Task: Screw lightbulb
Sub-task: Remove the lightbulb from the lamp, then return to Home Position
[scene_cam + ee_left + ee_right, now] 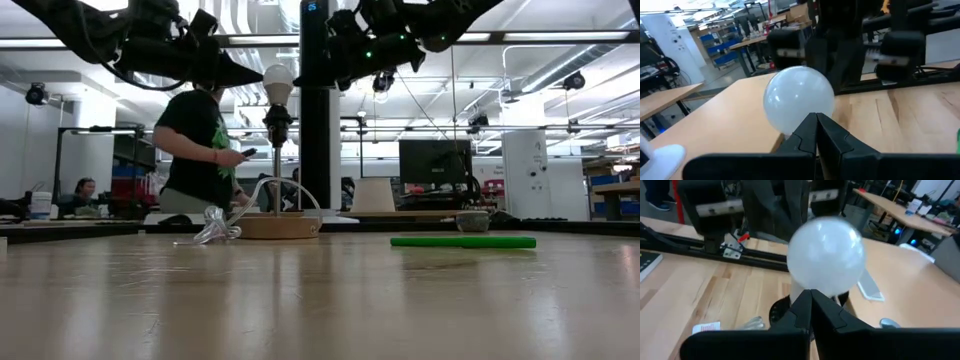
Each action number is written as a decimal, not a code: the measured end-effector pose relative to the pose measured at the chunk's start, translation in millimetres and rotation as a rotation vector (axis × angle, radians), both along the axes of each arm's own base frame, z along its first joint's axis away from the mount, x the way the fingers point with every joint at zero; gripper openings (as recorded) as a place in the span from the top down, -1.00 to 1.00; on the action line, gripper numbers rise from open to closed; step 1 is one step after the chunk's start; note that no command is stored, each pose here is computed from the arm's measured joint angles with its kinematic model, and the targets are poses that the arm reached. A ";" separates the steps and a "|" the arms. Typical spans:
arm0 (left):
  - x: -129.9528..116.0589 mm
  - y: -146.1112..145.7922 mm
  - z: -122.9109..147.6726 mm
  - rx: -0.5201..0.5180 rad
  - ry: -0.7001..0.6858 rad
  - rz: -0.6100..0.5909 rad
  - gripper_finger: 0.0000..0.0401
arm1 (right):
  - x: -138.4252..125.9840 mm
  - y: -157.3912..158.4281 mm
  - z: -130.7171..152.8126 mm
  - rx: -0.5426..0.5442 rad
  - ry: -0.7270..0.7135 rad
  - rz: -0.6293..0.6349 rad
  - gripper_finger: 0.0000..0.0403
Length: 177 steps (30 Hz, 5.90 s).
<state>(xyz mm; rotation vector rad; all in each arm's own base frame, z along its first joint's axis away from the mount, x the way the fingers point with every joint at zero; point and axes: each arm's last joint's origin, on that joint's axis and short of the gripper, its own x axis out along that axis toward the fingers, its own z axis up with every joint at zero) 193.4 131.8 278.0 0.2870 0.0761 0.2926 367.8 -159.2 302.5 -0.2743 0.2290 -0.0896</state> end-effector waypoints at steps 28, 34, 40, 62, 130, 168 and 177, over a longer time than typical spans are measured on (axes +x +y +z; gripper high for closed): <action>1.6 1.3 5.0 0.072 -0.044 -0.003 1.00 | -7.7 -2.0 12.1 -0.041 -0.031 -0.064 1.00; -0.6 0.8 6.2 0.061 -0.042 0.033 1.00 | -8.1 -1.8 10.4 -0.033 -0.016 -0.062 1.00; -0.9 1.9 3.5 0.043 -0.020 0.070 1.00 | -8.8 -1.9 9.5 -0.021 -0.004 -0.077 1.00; -0.8 3.4 -8.2 -0.045 0.065 0.106 1.00 | -3.1 -9.4 -29.4 0.032 0.033 -0.010 1.00; 0.9 -7.4 4.1 -0.220 -0.085 -0.009 1.00 | -55.0 13.9 -156.0 0.457 0.726 -0.319 0.41; -94.4 -93.6 -66.4 -0.203 -0.350 -0.075 1.00 | -104.6 97.8 -30.2 0.213 0.261 -0.041 0.07; -109.9 -88.6 -65.8 -0.074 -0.262 0.326 1.00 | -160.9 121.6 -30.2 0.118 0.015 0.040 0.15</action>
